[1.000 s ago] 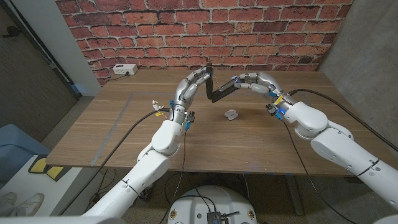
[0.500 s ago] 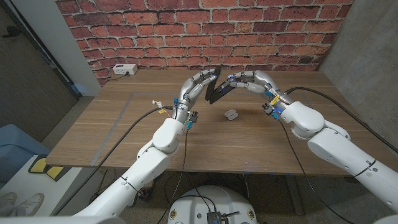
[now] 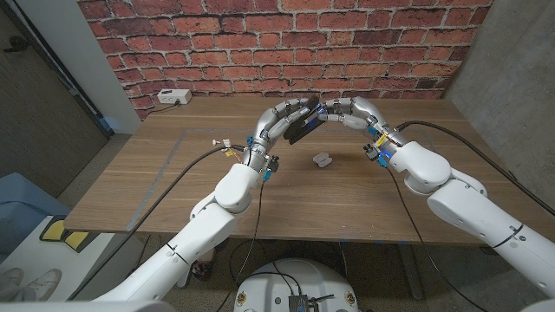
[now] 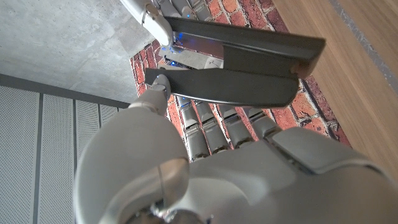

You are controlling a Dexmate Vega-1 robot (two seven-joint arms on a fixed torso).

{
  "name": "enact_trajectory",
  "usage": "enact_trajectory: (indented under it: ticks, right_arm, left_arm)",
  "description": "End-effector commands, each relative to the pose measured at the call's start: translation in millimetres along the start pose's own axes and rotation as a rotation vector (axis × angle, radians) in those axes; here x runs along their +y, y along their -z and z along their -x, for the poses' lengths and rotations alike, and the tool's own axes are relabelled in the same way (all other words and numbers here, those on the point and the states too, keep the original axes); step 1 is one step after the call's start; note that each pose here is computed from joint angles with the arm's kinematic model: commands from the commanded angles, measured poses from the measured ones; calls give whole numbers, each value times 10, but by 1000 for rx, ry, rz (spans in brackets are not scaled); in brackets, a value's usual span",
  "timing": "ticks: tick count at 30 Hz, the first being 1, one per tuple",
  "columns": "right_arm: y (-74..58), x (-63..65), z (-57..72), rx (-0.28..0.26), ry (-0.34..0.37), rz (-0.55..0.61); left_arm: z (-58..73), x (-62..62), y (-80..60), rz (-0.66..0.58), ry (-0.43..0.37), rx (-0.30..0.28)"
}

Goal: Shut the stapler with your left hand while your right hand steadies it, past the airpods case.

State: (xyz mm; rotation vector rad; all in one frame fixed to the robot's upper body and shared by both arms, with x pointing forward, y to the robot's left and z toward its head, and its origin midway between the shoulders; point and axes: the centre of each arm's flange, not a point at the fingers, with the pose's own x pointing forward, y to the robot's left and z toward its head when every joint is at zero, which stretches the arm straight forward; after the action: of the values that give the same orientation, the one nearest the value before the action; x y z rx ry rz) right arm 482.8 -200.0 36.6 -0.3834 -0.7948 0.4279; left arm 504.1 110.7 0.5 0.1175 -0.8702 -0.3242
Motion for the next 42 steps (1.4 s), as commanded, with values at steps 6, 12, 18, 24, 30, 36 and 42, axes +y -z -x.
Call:
enact_trajectory:
  ticks: [6, 12, 18, 24, 30, 36, 42]
  right_arm:
    - [-81, 73, 8, -28, -16, 0]
    - [-59, 50, 23, -22, -8, -8]
    - [-24, 31, 42, -14, 0, -22]
    - [19, 19, 50, -8, 5, -36]
    - [72, 12, 53, 4, 10, -48]
    - [110, -4, 44, 16, 13, -59]
    - [122, -3, 20, 18, 6, -60]
  left_arm:
    - [100, -39, -80, -117, -43, -10]
    - [118, -41, -67, -109, -48, -29]
    - [133, -41, -39, -96, -35, -60]
    - [136, -34, -28, -94, -13, -86]
    - [156, -15, 7, -83, -7, -88]
    - [166, 1, 38, -69, -7, -90]
    - [171, 14, 56, -60, -17, -93]
